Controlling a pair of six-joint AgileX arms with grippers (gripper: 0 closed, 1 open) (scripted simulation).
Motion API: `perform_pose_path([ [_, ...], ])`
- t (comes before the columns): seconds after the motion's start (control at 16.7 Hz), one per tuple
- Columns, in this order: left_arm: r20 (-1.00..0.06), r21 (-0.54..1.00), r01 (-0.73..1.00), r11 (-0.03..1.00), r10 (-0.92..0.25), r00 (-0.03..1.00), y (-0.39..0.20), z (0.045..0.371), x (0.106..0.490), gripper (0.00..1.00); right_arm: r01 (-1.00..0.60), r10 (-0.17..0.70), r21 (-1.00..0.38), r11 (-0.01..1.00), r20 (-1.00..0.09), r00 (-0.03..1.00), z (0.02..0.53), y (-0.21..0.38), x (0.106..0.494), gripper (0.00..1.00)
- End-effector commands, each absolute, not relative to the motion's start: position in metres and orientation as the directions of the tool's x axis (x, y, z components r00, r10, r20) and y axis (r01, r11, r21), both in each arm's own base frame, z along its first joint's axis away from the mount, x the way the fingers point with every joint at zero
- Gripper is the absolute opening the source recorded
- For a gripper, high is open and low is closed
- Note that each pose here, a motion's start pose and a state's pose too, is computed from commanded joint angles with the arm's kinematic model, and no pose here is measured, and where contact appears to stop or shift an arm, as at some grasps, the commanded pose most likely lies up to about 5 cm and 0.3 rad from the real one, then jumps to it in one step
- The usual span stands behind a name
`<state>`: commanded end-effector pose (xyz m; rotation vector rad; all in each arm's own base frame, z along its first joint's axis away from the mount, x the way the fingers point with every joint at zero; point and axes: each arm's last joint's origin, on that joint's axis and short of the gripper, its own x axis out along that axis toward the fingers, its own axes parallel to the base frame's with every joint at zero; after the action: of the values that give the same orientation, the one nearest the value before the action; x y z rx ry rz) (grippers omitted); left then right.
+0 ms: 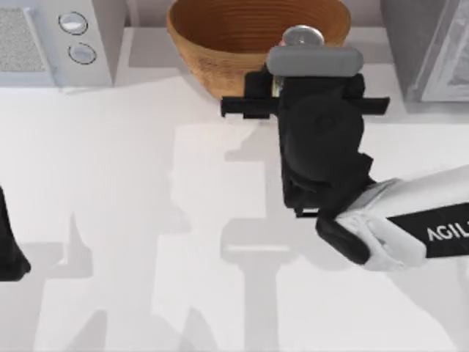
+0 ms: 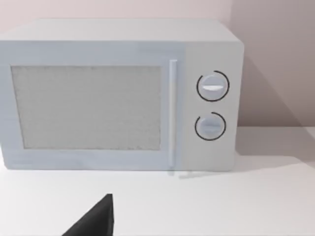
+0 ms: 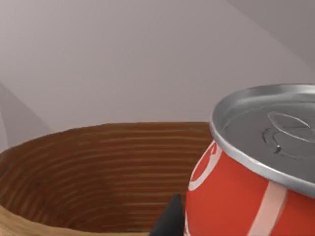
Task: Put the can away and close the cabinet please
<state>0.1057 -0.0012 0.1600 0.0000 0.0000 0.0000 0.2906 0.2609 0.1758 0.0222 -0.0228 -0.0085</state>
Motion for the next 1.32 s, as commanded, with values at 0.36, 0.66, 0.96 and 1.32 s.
perform_pose_path([
  [0.36,0.0,0.0,0.0,1.0,0.0,1.0,-0.001,0.16,0.106,1.0,-0.018,0.018,-0.013,1.0,0.006,1.0,0.225,0.158,0.291,0.0],
  [0.66,0.0,0.0,0.0,1.0,0.0,1.0,-0.001,0.16,0.106,1.0,-0.064,0.065,-0.013,0.998,0.089,0.994,0.271,0.074,0.238,0.0],
  [0.96,0.0,0.0,0.0,1.0,0.0,1.0,-0.001,0.16,0.106,1.0,-0.059,0.059,-0.006,0.998,0.103,0.993,0.268,0.035,0.188,0.0],
  [1.32,0.0,0.0,0.0,1.0,0.0,1.0,-0.001,0.16,0.106,1.0,-0.087,0.088,-0.014,0.996,0.108,0.99,0.247,0.016,0.141,0.0],
])
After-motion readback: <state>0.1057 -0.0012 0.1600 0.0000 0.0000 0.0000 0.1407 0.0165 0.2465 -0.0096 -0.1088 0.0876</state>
